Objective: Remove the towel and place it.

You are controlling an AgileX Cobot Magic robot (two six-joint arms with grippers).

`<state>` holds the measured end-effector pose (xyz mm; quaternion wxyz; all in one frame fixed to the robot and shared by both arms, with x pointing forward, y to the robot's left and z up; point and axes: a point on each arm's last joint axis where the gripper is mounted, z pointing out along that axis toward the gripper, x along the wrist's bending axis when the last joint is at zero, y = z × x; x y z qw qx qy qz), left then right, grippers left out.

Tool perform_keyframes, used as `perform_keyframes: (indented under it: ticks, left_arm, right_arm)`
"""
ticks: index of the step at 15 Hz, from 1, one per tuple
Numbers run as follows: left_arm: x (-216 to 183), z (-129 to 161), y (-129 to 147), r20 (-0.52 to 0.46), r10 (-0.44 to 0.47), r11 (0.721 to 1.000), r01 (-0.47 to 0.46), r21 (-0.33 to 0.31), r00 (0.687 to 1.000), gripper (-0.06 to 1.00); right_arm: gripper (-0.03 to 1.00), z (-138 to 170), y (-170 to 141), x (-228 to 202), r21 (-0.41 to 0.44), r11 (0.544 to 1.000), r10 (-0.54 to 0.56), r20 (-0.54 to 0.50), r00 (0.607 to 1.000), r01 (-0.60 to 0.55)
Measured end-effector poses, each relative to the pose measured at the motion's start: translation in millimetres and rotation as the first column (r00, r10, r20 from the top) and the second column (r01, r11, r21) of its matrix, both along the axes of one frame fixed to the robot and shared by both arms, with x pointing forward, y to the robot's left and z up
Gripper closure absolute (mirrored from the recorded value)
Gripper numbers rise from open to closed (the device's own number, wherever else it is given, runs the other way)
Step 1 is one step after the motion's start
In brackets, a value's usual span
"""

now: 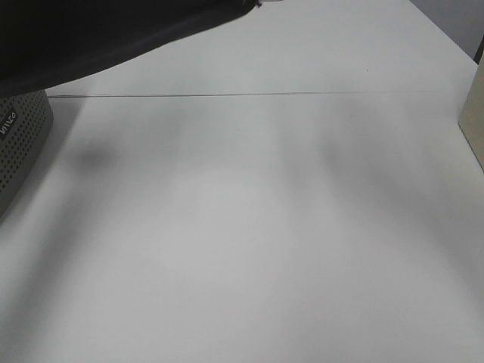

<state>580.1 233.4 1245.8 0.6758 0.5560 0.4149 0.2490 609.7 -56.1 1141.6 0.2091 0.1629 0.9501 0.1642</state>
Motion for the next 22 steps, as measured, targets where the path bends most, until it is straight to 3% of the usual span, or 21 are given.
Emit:
perform_keyframes:
  ticks: [1, 4, 7, 12, 14, 15, 17, 19, 22]
  left_arm:
    - [11.7, 1.9, -12.7, 0.0, -0.022, 1.0, 0.022, -0.022, 1.0, 0.94]
    - [22.8, 11.9, -30.0, 0.039, -0.043, 0.998, 0.045, -0.035, 0.998, 0.94]
    - [24.1, 34.2, -40.0, 0.116, -0.053, 0.997, 0.059, -0.049, 0.992, 0.94]
    - [30.0, 51.0, -42.9, 0.18, -0.05, 0.996, 0.062, -0.059, 0.982, 0.94]
    - [28.8, 58.9, -47.7, 0.209, -0.048, 0.996, 0.063, -0.069, 0.977, 0.94]
    - [27.2, 66.7, -54.0, 0.237, -0.033, 0.995, 0.055, -0.089, 0.971, 0.94]
    - [27.5, 68.2, -59.2, 0.244, -0.019, 0.994, 0.046, -0.103, 0.97, 0.94]
    - [34.3, 62.2, -63.1, 0.23, -0.005, 0.993, 0.031, -0.11, 0.973, 0.94]
    - [48.8, 47.6, -67.6, 0.19, -0.005, 0.992, 0.028, -0.122, 0.982, 0.94]
  right_arm:
    - [0.96, 36.8, -9.0, 0.9, -0.041, 0.999, 0.029, 0.165, 0.986, -0.023]
    - [0.96, 65.6, -17.7, -4.9, -0.056, 0.998, 0.045, 0.268, 0.962, -0.031]
    - [0.96, 80.3, -40.5, -4.3, -0.041, 0.999, 0.006, 0.294, 0.956, 0.006]
    - [0.96, 114.2, -112.7, -3.3, 0.175, 0.975, -0.184, 0.272, 0.944, 0.14]
    - [0.96, 127.5, -122.4, -11.2, 0.245, 0.961, -0.199, 0.282, 0.939, 0.13]
    - [0.96, 140.1, -127.3, -16.8, 0.323, 0.938, -0.228, 0.308, 0.924, 0.123]
    - [0.96, 146.7, -128.3, -20.7, 0.346, 0.931, -0.236, 0.33, 0.914, 0.116]
    - [0.96, 142.9, -136.4, -24.0, 0.101, 0.994, -0.073, 0.395, 0.916, 0.035]
    - [0.96, 143.6, -143.6, -21.1, -0.144, 0.989, 0.107, 0.469, 0.877, -0.044]
